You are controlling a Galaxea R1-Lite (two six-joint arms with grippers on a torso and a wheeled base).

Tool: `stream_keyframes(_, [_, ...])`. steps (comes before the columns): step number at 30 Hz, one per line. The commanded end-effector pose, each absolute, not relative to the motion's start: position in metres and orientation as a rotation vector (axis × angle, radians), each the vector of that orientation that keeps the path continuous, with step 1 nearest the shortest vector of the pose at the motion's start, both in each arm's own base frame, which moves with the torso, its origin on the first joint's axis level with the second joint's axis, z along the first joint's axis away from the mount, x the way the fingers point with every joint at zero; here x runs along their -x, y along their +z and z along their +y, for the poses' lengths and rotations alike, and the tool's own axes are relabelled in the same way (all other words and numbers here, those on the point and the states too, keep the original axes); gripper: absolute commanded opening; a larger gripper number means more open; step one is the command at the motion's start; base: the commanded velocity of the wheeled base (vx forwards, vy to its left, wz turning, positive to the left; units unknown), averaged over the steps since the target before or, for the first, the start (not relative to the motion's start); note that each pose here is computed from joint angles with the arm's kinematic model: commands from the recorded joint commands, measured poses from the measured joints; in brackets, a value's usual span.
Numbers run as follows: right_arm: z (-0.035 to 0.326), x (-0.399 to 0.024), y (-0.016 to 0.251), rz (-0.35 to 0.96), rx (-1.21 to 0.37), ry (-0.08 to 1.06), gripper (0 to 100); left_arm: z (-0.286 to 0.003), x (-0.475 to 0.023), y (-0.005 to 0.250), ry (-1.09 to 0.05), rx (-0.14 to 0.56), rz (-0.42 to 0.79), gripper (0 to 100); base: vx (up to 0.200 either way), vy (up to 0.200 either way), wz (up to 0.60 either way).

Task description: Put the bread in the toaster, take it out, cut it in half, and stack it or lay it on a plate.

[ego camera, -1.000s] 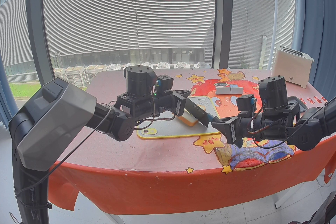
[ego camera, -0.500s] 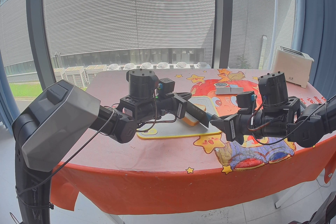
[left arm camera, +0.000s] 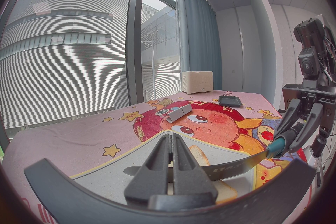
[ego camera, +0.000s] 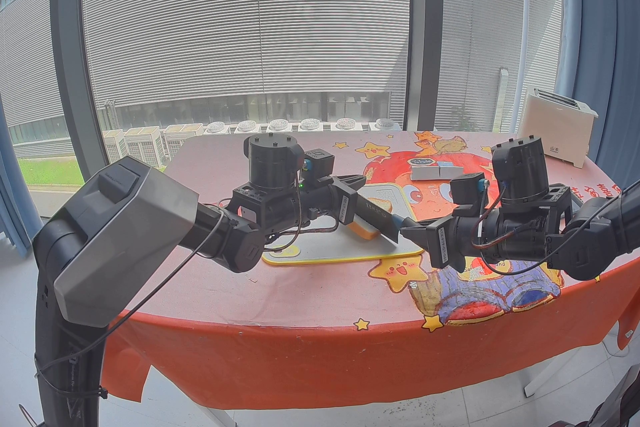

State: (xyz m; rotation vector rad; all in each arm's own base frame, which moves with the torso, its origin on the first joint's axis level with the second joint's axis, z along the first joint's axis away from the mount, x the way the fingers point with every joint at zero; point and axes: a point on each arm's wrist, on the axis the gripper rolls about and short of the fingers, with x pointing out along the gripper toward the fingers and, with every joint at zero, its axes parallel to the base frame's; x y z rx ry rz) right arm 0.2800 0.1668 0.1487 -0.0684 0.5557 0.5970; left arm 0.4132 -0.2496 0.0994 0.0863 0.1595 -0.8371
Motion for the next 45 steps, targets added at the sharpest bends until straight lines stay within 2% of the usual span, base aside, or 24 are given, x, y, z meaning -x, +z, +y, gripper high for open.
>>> stream_keyframes(1, [0.167,-0.281,0.149,0.556,0.068,0.595,0,-0.251,-0.414,0.092,-0.838,-0.088,0.178,0,0.000,0.000,0.00])
stream_keyframes(5, [0.167,-0.281,0.148,0.561,0.068,0.594,0,-0.251,-0.414,0.095,-0.838,-0.087,0.171,0,0.000,0.000,0.00])
stream_keyframes(17, [0.170,-0.281,0.151,0.564,0.025,0.593,0,-0.246,-0.405,0.137,-0.837,-0.076,0.082,0,0.000,0.000,0.00])
stream_keyframes(22, [0.170,-0.280,0.151,0.569,0.012,0.604,0,-0.244,-0.406,0.136,-0.833,-0.076,0.087,0,0.000,0.000,0.00])
stream_keyframes(28, [0.177,-0.279,0.156,0.576,-0.048,0.618,0,-0.245,-0.402,0.119,-0.838,-0.089,0.139,0,0.000,0.000,0.00])
stream_keyframes(45, [0.178,-0.282,0.150,0.594,-0.045,0.613,0,-0.243,-0.400,0.109,-0.837,-0.091,0.172,0,0.000,0.000,0.00])
